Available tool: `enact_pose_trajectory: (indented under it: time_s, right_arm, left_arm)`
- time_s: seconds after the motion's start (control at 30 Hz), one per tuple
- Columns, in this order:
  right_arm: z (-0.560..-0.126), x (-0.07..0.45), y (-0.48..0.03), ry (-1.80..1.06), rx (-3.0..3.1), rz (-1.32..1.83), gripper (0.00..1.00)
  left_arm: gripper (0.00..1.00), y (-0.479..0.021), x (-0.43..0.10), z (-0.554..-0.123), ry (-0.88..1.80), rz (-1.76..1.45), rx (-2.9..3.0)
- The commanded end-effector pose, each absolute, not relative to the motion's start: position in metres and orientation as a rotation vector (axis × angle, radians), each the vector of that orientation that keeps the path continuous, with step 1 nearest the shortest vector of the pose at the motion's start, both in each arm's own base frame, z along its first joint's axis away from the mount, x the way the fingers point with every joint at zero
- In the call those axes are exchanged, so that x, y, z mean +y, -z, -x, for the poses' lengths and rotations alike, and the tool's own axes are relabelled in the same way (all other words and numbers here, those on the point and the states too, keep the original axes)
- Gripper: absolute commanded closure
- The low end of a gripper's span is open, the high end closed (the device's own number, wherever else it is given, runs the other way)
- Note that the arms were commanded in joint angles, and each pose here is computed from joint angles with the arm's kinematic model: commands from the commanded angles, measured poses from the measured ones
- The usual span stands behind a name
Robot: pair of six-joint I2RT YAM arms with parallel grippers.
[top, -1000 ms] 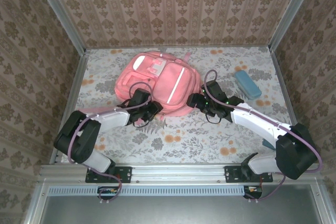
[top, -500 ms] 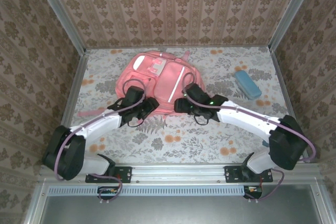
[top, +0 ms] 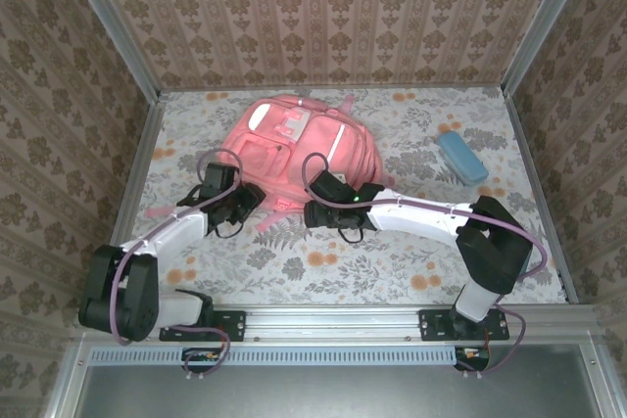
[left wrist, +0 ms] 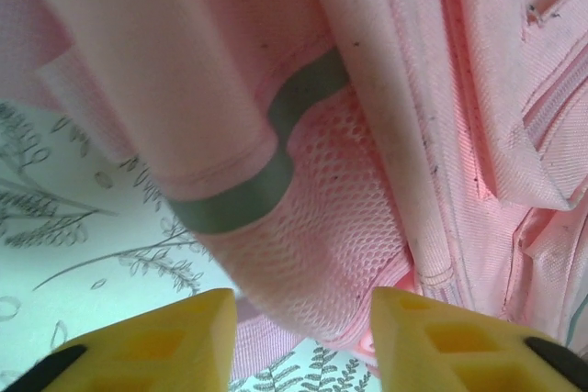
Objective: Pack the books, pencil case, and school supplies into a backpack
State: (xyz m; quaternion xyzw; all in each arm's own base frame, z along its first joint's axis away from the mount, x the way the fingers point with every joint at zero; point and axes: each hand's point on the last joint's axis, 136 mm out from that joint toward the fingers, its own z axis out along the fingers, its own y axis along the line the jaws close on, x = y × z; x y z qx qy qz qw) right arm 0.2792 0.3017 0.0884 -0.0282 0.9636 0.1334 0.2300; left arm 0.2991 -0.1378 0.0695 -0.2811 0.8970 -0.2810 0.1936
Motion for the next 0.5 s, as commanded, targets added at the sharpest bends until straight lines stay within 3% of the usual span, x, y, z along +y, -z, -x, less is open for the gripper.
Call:
enact_pose_trajectory:
  time_s: [0.0, 0.2, 0.47]
  right_arm:
    - [-0.28, 0.301, -0.09, -0.351, 2.662, 0.039, 0.28]
    - [-0.28, 0.3, -0.089, -0.341, 2.666, 0.026, 0.28]
    - [-0.28, 0.296, -0.09, -0.217, 2.645, 0.093, 0.35]
  left_arm:
    - [0.6, -0.072, -0.145, -0.312, 0.861, 0.768, 2.476]
    - [0.64, -0.065, -0.15, -0.316, 0.885, 0.764, 2.484]
    - [1.0, -0.08, -0.172, -0.318, 0.973, 0.651, 2.479]
